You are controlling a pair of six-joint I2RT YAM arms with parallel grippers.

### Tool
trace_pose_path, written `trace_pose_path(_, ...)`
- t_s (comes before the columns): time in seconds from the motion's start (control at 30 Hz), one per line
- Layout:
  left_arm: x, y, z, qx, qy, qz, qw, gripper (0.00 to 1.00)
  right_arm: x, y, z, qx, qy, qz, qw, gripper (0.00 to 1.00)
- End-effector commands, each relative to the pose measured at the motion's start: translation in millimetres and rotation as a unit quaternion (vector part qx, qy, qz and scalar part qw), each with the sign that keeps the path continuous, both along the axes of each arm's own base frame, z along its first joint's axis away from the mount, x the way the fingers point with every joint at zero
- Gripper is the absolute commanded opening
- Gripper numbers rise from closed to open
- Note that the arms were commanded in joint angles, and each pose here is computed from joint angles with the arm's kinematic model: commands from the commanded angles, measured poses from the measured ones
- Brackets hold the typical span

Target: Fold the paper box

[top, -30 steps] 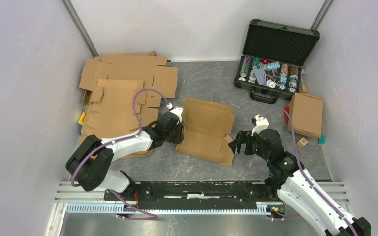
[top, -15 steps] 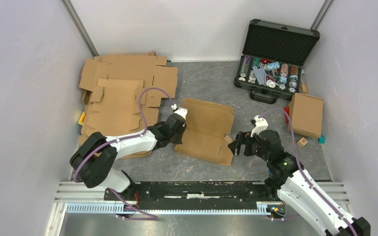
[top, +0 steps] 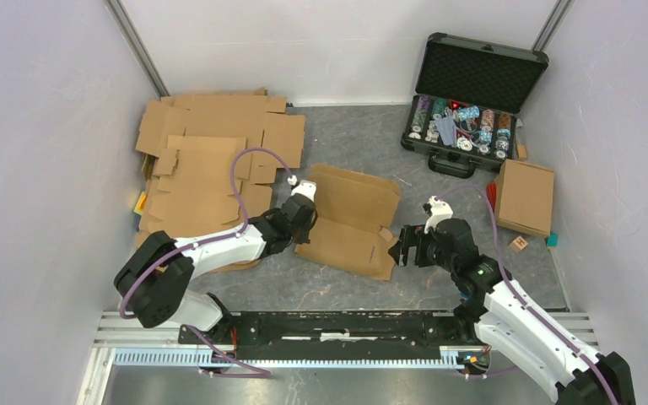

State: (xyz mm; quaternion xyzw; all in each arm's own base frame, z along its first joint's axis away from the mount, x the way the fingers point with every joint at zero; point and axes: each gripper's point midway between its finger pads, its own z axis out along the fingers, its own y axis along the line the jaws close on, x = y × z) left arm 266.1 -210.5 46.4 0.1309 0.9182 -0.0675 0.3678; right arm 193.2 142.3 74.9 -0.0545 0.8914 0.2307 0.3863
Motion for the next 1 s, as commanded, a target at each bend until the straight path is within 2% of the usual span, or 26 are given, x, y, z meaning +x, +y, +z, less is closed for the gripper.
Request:
trace_pose_path(0.0, 11, 4, 13, -0.009, -0.022, 0.047, 0.999, 0.02, 16, 8, 23, 0.013, -0.035, 0.001, 0.999, 0.98)
trace_pose_path(0.23, 11, 5, 13, -0.024, -0.020, 0.054, 0.998, 0.02, 28, 1, 32, 0.005, -0.063, -0.027, 0.998, 0.98)
trace_pose_path(0.53, 13, 7, 13, -0.037, -0.021, 0.050, 0.998, 0.02, 44, -21, 42, 0.001, -0.108, -0.107, 0.988, 0.98)
trace_pose_path(0.67, 13, 8, 15, -0.037, -0.025, 0.049, 0.998, 0.02, 46, -17, 53, 0.020, -0.134, -0.097, 0.986, 0.98)
trace_pose_path(0.8, 13, 9, 19, -0.048, -0.038, 0.051, 0.997, 0.02, 50, -29, 63, 0.019, -0.165, -0.126, 0.978, 0.98)
trace_pose_path(0.97, 15, 14, 17, -0.047, -0.040, 0.071, 0.996, 0.02, 49, -21, 68, 0.043, -0.201, -0.101, 0.973, 0.98)
